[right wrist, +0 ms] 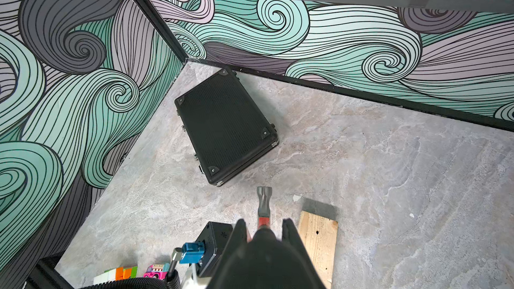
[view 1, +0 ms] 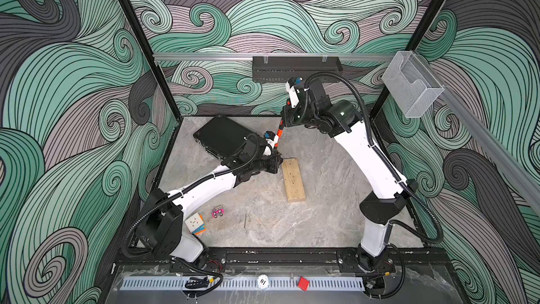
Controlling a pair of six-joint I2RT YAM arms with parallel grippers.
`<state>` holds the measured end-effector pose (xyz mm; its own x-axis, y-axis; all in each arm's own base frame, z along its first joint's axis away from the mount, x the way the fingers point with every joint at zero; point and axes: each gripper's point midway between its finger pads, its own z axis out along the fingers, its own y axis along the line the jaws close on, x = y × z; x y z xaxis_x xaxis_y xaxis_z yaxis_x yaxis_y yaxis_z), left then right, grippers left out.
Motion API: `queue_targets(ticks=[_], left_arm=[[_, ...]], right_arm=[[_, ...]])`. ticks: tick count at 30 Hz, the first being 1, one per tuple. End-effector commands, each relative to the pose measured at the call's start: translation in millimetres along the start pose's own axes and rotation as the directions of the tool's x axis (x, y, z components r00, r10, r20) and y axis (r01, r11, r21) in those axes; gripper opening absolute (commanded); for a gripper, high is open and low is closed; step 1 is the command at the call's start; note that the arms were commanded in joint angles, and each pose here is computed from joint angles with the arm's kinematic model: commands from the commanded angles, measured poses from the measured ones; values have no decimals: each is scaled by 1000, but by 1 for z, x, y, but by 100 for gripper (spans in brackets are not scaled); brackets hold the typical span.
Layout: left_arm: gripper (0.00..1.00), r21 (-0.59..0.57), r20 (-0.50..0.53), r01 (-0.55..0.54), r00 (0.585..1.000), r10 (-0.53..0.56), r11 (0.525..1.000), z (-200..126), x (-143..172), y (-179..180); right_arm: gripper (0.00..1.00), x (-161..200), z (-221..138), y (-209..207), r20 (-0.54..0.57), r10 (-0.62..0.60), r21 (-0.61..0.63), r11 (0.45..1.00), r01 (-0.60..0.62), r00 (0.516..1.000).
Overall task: Use a claw hammer to pull out a nail
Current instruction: Pick up the nail with the hammer.
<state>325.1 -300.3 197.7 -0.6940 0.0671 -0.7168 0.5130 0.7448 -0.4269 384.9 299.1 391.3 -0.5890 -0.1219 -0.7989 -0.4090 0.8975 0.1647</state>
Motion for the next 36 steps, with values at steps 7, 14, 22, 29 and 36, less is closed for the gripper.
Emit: queue_targets(ticks=[7, 14, 22, 29, 36], left_arm=[[0, 51, 44, -14, 999, 12, 999, -17, -19, -16], [0, 149, 84, -54, 996, 41, 987, -42, -42, -47], [0, 141, 104, -83, 992, 69, 987, -60, -52, -53], [0, 98, 61, -72, 996, 67, 993, -56, -47, -45], [0, 23, -47, -84, 995, 85, 996, -59, -30, -33]], right_arm=[[0, -34, -31, 1, 138, 28, -27, 999, -25, 990], [0, -30, -18, 2, 115, 24, -29, 999, -20, 993], [0, -28, -11, 2, 109, 24, -27, 999, -21, 994], [0, -27, -8, -1, 105, 25, -14, 1000, -23, 994], [0, -25, -4, -15, 108, 12, 33, 999, -16, 994]])
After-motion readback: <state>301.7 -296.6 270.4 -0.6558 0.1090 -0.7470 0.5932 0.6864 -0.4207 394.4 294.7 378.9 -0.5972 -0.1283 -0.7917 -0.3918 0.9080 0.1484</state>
